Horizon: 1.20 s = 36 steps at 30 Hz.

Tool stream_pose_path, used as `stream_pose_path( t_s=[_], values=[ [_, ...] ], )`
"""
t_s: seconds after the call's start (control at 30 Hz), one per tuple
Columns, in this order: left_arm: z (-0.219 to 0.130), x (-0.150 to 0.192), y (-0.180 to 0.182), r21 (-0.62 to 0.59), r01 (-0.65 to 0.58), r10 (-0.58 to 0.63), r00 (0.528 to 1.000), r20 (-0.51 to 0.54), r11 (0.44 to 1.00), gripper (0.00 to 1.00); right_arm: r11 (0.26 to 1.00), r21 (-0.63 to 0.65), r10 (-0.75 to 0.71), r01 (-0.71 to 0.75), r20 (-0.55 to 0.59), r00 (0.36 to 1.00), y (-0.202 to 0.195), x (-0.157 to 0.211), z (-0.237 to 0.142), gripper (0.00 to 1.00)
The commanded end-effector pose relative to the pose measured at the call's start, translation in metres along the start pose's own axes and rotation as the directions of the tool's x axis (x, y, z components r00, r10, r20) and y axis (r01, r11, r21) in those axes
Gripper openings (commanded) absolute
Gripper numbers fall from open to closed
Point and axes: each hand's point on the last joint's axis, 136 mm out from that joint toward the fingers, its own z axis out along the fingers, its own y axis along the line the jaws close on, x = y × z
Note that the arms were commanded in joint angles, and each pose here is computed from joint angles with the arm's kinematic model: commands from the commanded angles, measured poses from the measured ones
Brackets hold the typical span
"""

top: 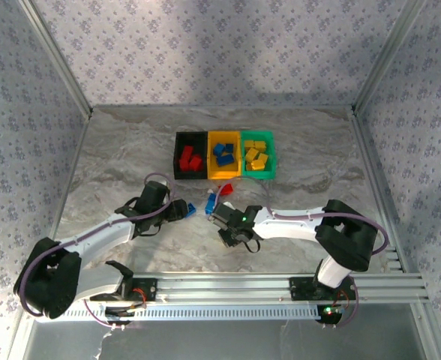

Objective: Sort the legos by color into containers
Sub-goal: Pick up the lego from the bottom-center of the table, then place the lego in the container.

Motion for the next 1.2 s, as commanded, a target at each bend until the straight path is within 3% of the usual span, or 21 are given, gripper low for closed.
stream_pose_path(
  t_s=[0.0,0.2,0.47,0.63,0.8,0.97,1.03,1.17],
  values=[
    [-0.001,-0.006,-0.012,0.036,-0.005,0.005,1.000,0.009,0.999,0.73,1.000,0.021,0.009,-0.009,0.007,1.000,-0.006,-0.005,-0.003,0.38],
    [-0.003,-0.007,-0.012,0.034,-0.011,0.011,1.000,0.012,0.999,0.73,0.999,-0.021,0.044,-0.043,0.071,0.996,-0.012,-0.024,-0.023,0.37],
    [-0.004,-0.005,-0.014,0.040,-0.005,0.004,1.000,0.003,0.999,0.73,0.979,-0.079,0.200,-0.186,0.269,0.942,-0.072,-0.114,-0.059,0.38],
    [-0.006,-0.003,-0.018,0.043,-0.007,0.007,1.000,-0.013,0.999,0.73,0.961,-0.107,0.276,-0.255,0.334,0.901,-0.105,-0.182,-0.057,0.38],
    [-0.007,0.001,-0.021,0.040,-0.011,0.012,0.999,-0.037,0.999,0.73,0.968,-0.010,0.241,-0.251,0.316,0.917,-0.127,-0.226,-0.027,0.38],
    [-0.007,0.002,-0.025,0.043,-0.016,0.018,0.999,-0.051,0.999,0.73,0.974,0.017,0.212,-0.225,0.282,0.936,-0.131,-0.244,-0.005,0.48],
    [-0.005,0.003,-0.027,0.042,-0.022,0.025,0.998,-0.061,0.999,0.73,0.977,0.014,0.203,-0.215,0.271,0.941,-0.129,-0.242,-0.006,0.57],
    [-0.002,0.002,-0.029,0.035,-0.037,0.039,0.997,-0.071,0.999,0.73,0.981,0.010,0.181,-0.192,0.284,0.942,-0.120,-0.225,-0.021,0.61]
  ],
)
